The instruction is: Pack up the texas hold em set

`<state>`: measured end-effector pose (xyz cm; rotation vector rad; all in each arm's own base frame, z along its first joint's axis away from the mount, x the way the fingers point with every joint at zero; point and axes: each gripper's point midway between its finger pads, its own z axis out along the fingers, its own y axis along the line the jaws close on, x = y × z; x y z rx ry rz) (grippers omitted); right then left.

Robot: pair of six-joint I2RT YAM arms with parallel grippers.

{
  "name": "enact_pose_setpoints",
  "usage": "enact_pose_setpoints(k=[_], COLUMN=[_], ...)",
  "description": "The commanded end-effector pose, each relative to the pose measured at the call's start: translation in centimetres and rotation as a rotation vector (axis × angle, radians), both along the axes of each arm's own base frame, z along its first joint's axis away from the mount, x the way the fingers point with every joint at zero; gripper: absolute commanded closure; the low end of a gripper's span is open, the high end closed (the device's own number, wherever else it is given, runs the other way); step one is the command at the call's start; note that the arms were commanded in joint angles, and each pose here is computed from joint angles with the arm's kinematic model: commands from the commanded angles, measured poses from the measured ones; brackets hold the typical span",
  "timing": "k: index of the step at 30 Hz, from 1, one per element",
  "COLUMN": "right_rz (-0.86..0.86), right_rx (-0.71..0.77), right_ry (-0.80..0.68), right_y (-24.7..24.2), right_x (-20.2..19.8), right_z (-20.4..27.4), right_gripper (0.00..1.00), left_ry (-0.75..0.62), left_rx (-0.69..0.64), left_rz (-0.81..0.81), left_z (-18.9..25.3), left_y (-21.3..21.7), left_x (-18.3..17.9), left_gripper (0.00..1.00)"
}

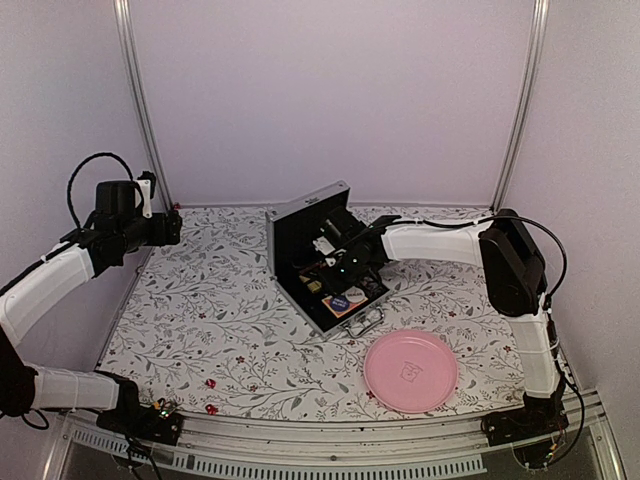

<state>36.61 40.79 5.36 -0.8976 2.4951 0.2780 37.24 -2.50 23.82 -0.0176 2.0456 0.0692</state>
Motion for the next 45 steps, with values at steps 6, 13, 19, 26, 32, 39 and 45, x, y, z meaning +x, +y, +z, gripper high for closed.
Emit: enact_pose_setpoints(k=[6,13,19,26,32,39,45], right_rz=[-0.048,-0.029,-0.012,-0.024,-0.050,-0.087,-0.078], right_rx=[-0.111,-0.174,-0.172,-0.204,-0.279,-0.285,-0.243], right_ry=[-0.123,-0.122,-0.122,-0.128,-0.131,-0.135,-0.125], right_y=[-0.8,-0.8,-0.3,-0.6,-1.7,-2.2,-1.5], right_x=[1.5,1.3,1.3,1.7,2.0,2.4,2.2], right_z=[0.7,-0.5,-0.8,-1.6,-3.5,-3.6,-2.7], right_gripper=[0.46,0.36,0.30,0.28,0.29,0.29,0.26], left_ry=[-0.015,-0.014,-0.014,-0.012,-0.012,-0.012,-0.014], left_rx=[0.007,0.007,0.005,0.003,0.004,0.002,0.003], left_rz=[-0.009,-0.010,-0.010,-0.014,-0.014,-0.014,-0.013], left_z=[0.4,0.3,0.3,0.2,0.2,0.2,0.3], left_y=[-0.2,-0.3,-0.3,-0.4,-0.4,-0.4,-0.3], left_x=[-0.1,-0.1,-0.1,-0.1,0.0,0.0,-0.1], left_gripper=[0.03,0.03,0.03,0.03,0.03,0.03,0.03])
